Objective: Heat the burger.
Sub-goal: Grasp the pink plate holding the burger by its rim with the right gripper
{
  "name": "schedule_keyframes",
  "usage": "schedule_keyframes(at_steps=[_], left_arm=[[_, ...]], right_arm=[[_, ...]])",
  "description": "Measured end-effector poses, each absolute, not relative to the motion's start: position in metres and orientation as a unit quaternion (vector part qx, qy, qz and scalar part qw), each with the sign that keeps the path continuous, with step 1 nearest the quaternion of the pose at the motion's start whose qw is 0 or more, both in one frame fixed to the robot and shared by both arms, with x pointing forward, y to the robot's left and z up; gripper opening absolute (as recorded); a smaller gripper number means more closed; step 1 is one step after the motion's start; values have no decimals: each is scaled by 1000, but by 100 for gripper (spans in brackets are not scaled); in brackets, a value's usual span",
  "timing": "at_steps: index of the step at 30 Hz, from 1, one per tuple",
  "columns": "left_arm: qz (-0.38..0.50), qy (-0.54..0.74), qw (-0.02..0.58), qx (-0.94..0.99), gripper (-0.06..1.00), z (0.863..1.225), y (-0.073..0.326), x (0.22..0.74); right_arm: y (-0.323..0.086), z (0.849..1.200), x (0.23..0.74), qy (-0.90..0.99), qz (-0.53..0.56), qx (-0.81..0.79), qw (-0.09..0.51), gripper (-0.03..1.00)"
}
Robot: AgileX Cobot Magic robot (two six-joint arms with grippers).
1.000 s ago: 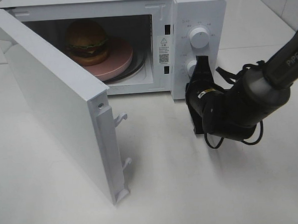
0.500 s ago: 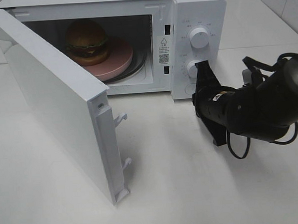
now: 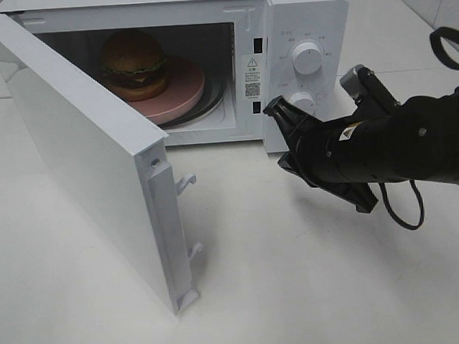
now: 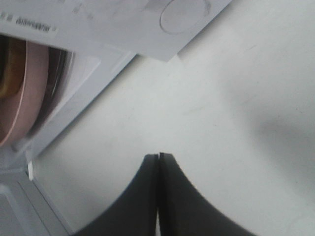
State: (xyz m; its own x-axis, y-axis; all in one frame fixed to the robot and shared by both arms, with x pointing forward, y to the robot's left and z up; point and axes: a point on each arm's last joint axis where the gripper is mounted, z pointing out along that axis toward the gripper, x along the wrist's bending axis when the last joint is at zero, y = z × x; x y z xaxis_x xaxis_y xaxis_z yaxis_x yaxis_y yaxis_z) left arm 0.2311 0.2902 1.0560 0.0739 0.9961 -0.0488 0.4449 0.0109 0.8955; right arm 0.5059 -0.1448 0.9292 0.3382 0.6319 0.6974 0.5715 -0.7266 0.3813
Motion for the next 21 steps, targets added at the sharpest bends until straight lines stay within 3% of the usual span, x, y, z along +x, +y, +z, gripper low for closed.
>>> schedule_keyframes(at_steps=[12, 21], left_arm=[[344, 587, 401, 613, 99, 1056, 290, 231], [344, 587, 401, 613, 99, 1056, 290, 231]], right_arm=[[-140, 957, 495, 583, 350, 733, 19, 0], [-126, 991, 502, 759, 288, 583, 38, 1]])
